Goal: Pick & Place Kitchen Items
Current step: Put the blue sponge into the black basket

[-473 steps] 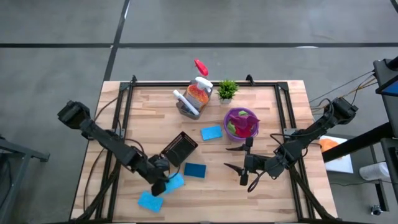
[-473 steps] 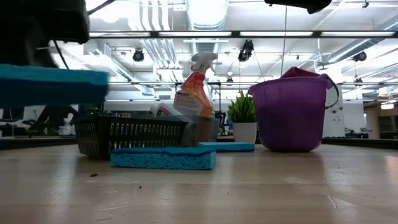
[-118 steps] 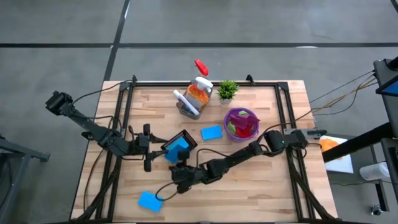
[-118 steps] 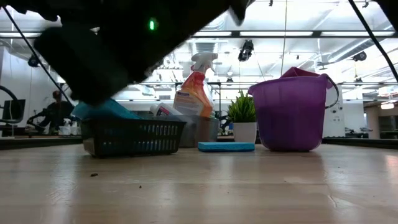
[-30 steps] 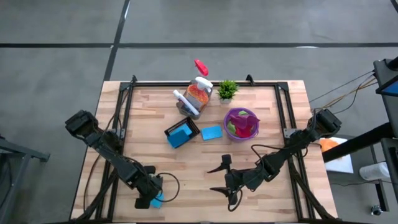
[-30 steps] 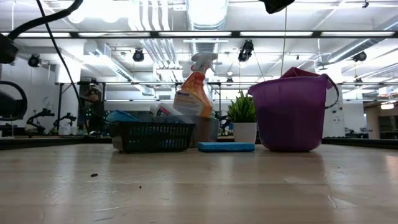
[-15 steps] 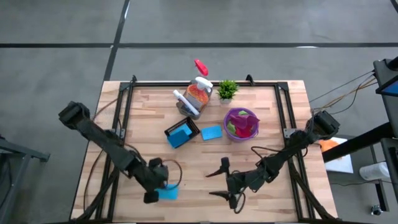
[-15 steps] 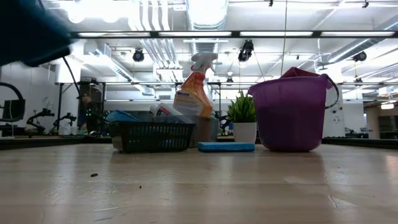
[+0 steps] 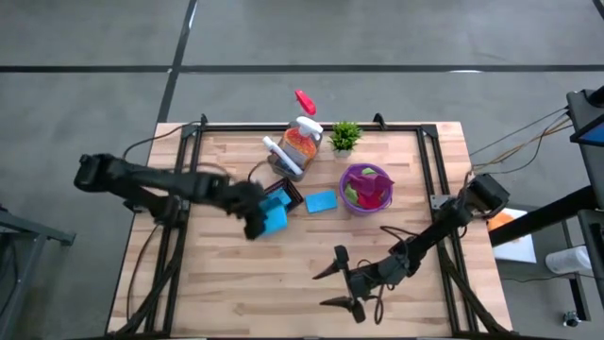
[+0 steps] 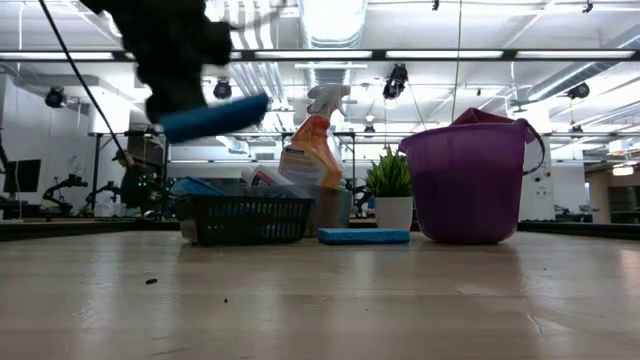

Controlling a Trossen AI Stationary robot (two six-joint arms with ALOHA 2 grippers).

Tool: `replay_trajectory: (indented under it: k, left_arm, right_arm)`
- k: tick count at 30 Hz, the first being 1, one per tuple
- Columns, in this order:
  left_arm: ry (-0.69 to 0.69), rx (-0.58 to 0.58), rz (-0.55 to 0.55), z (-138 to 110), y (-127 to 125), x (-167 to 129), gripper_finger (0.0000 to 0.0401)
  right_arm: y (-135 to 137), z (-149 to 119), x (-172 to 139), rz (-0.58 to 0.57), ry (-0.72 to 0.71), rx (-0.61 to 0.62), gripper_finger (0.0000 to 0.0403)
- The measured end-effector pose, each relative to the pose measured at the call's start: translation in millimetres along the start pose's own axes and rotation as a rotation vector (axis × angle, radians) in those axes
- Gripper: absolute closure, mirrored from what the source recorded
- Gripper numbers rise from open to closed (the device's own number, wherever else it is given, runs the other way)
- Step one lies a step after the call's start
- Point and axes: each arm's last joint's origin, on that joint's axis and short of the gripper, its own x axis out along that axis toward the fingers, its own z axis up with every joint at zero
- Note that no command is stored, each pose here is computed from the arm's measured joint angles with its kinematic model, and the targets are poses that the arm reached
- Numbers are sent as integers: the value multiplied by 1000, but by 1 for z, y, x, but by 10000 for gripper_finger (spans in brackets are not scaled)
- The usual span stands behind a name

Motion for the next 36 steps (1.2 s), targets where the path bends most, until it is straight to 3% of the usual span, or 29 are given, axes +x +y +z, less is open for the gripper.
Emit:
replay_trajectory:
  k: [9,19,29,36]
  left_arm:
    - [49,-160,101,34,74,19,401]
    - [223,-120,96,42,83,57,390]
    - [212,-83,132,56,78,51,237]
    - [17,22,134,69,65,11,172]
  right_arm:
    - [3,5,-5,15,21,-5,101]
    - [3,3,-5,12,42,-2,101]
    - [3,2,-5,10,51,2,101]
    - [3,1,-5,-2,70,3,101]
